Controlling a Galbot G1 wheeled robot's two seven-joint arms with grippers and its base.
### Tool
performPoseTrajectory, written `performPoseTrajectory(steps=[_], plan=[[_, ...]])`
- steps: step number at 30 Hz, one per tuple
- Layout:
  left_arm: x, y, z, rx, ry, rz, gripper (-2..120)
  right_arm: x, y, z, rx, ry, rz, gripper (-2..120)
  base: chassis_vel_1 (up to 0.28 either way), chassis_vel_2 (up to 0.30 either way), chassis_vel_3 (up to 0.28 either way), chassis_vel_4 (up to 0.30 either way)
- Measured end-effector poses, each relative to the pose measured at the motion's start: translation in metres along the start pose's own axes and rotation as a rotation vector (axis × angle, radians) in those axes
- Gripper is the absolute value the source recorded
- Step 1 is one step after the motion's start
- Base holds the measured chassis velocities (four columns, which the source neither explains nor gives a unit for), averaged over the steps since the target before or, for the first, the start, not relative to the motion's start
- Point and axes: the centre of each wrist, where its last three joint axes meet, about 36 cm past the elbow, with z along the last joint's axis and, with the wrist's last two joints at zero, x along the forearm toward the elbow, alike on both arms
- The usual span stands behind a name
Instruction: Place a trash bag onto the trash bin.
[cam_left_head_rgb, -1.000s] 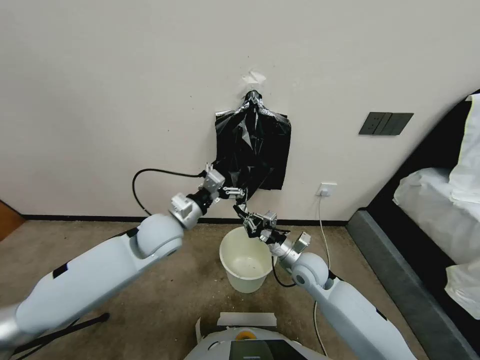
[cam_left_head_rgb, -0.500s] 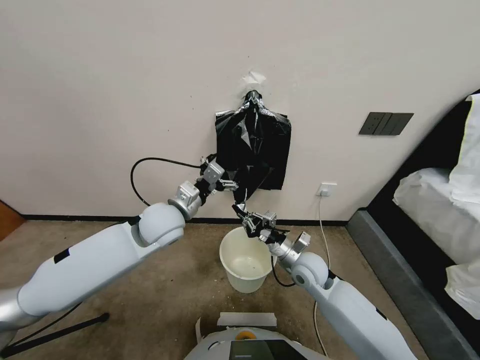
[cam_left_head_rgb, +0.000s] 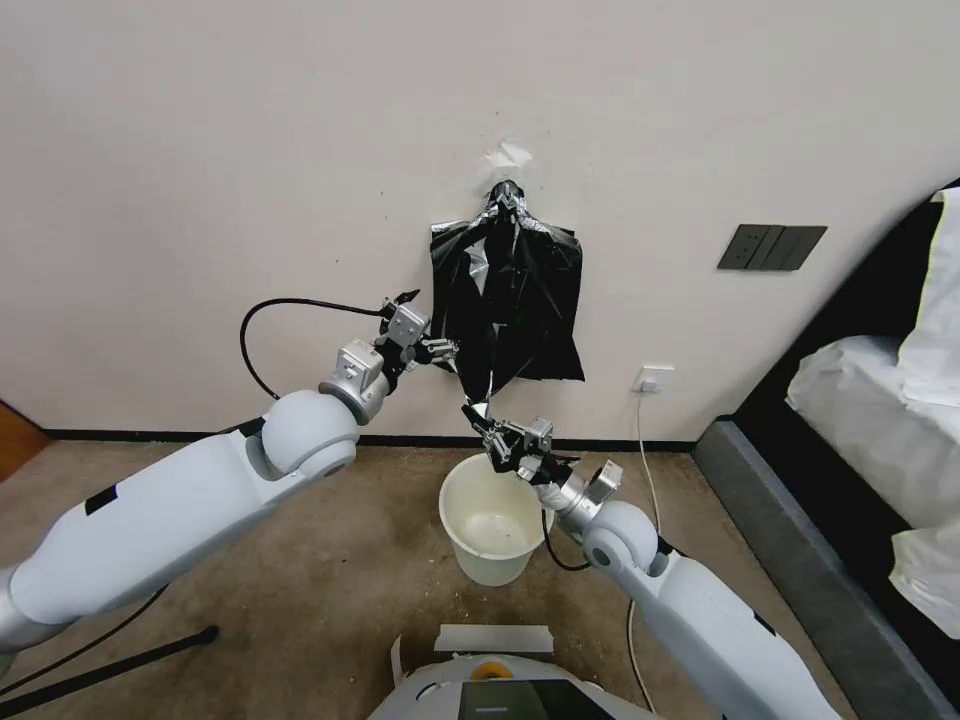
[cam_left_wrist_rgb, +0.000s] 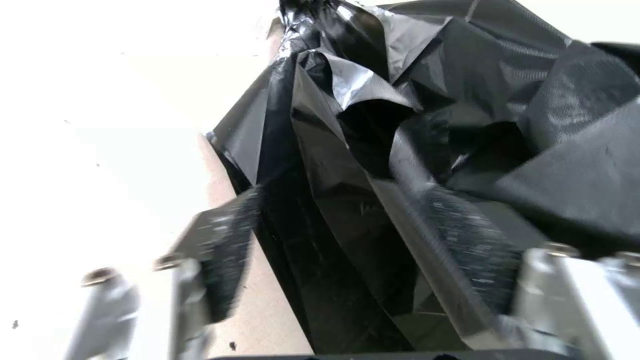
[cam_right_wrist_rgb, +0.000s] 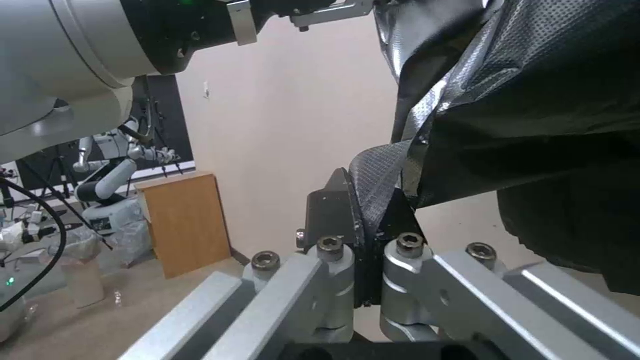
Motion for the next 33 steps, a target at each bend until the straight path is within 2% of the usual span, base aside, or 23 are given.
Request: performPoseTrajectory(steps=[1,2,4,6,8,10,11,16,23,27,30,31,33], plan=[[0.000,0.000,0.000,0.001,0.001,0.000,59,0.000,0.000,0.000,0.000,0.000,0.000,0,0.000,0.000,0.000,0.000],[0.000,0.001,0.001,0.016,0.011,0.000,50,-0.001,0.000,0.000,-0.001,-0.002,0.002,0,0.000,0.000,0.000,0.000],[-0.001,0.000,0.001,0.020,0.014,0.000,48,-0.001,0.000,-0.001,-0.002,-0.002,0.003,0,0.000,0.000,0.000,0.000],[-0.003,-0.002,0.004,0.080,0.059,0.007,34,-0.001,-0.001,-0.002,-0.010,-0.007,0.009,0,0.000,0.000,0.000,0.000],[-0.004,-0.004,0.004,0.099,0.073,0.009,31,-0.001,-0.001,-0.003,-0.010,-0.008,0.010,0,0.000,0.000,0.000,0.000],[-0.009,-0.009,0.006,0.143,0.098,0.013,20,-0.001,-0.002,-0.004,-0.009,-0.011,0.013,0,0.000,0.000,0.000,0.000],[-0.009,-0.009,0.006,0.143,0.098,0.013,20,-0.001,-0.002,-0.004,-0.009,-0.011,0.013,0,0.000,0.000,0.000,0.000],[-0.014,-0.012,0.004,0.197,0.123,0.004,1,-0.001,-0.002,-0.007,-0.009,-0.017,0.018,0,0.000,0.000,0.000,0.000],[-0.016,-0.011,0.003,0.207,0.108,-0.006,0,-0.004,0.001,-0.011,-0.012,-0.032,0.048,0,0.000,0.000,0.000,0.000],[-0.014,-0.012,0.003,0.237,0.060,-0.013,0,-0.004,0.006,-0.026,-0.002,-0.048,0.099,2,0.000,0.000,0.000,0.000],[-0.008,-0.012,0.000,0.261,0.019,-0.019,0,0.003,0.009,-0.049,0.045,-0.054,0.162,17,0.000,0.000,0.000,0.000],[-0.008,-0.012,0.000,0.261,0.019,-0.019,0,0.003,0.009,-0.049,0.045,-0.054,0.162,17,0.000,0.000,0.000,0.000],[-0.005,-0.010,-0.001,0.269,0.005,-0.027,0,0.010,0.011,-0.063,0.085,-0.047,0.205,25,0.000,0.000,0.000,0.000]])
